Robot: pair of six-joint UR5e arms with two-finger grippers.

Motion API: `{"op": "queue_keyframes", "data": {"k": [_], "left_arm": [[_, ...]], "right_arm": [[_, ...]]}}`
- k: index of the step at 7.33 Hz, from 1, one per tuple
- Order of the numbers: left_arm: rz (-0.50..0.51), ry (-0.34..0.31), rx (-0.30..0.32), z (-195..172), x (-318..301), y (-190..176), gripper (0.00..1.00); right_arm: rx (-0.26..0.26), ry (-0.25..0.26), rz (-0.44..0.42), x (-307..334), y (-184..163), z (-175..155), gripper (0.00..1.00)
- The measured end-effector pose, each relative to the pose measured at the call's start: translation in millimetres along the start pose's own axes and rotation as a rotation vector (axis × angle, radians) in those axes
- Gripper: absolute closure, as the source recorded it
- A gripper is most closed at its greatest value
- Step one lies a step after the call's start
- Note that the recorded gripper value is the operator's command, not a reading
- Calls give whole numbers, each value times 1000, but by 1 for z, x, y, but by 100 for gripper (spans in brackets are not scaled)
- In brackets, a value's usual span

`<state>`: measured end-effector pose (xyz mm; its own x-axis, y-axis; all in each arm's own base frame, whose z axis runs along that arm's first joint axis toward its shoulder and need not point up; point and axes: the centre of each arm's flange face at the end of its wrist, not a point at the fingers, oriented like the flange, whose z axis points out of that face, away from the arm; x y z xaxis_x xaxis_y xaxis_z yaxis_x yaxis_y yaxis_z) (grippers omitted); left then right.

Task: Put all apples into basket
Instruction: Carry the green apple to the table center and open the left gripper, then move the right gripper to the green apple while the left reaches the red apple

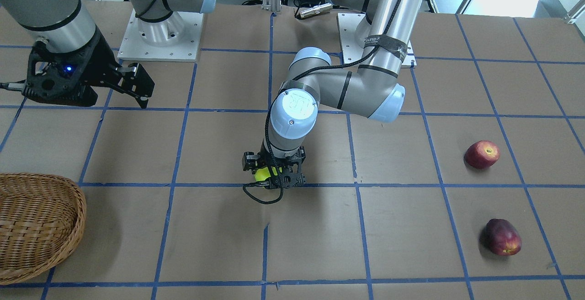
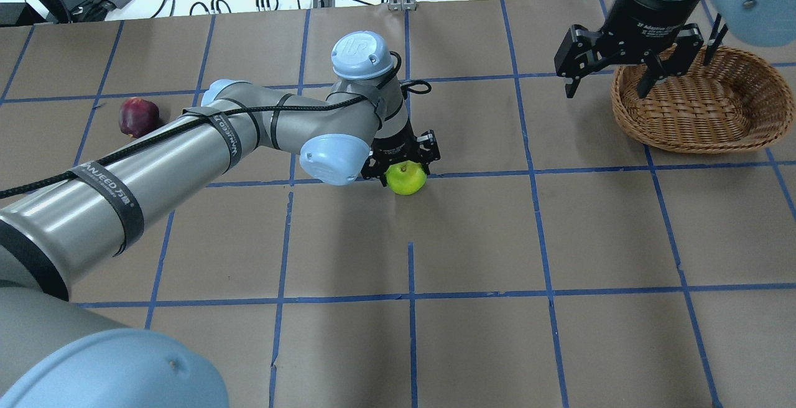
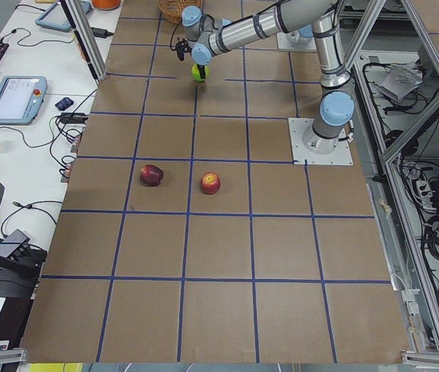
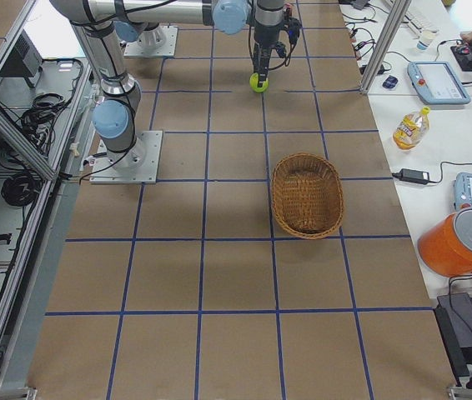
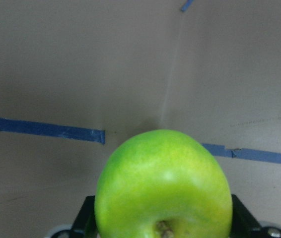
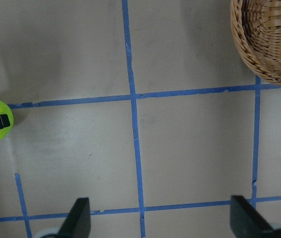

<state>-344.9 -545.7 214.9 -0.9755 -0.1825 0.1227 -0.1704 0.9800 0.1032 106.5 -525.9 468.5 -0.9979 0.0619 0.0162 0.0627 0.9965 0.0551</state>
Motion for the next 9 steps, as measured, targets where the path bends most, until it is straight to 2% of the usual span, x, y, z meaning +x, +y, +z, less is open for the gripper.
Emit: {"op": "queue_keyframes", "data": {"k": [2,3,4,6,9], "left_arm": [[-3,-52,60,-30,-16,-6,0],[-5,-67,71,-51,-33,-11,0],[17,-89,48,-72,-62,-17,0],[100,-189,-25,-112,-152,-30,0],[257,-315,-73,-160,-289,-57,0]], "right_arm": [[-20,6,1,0,-11,13,0],[-23,3,4,-1,-17,18,0],[-24,2,-1,-8,-26,27,0],[-31,-12,-1,-42,-37,52,0],[-34,-49,69,-140,-43,108,0]]}}
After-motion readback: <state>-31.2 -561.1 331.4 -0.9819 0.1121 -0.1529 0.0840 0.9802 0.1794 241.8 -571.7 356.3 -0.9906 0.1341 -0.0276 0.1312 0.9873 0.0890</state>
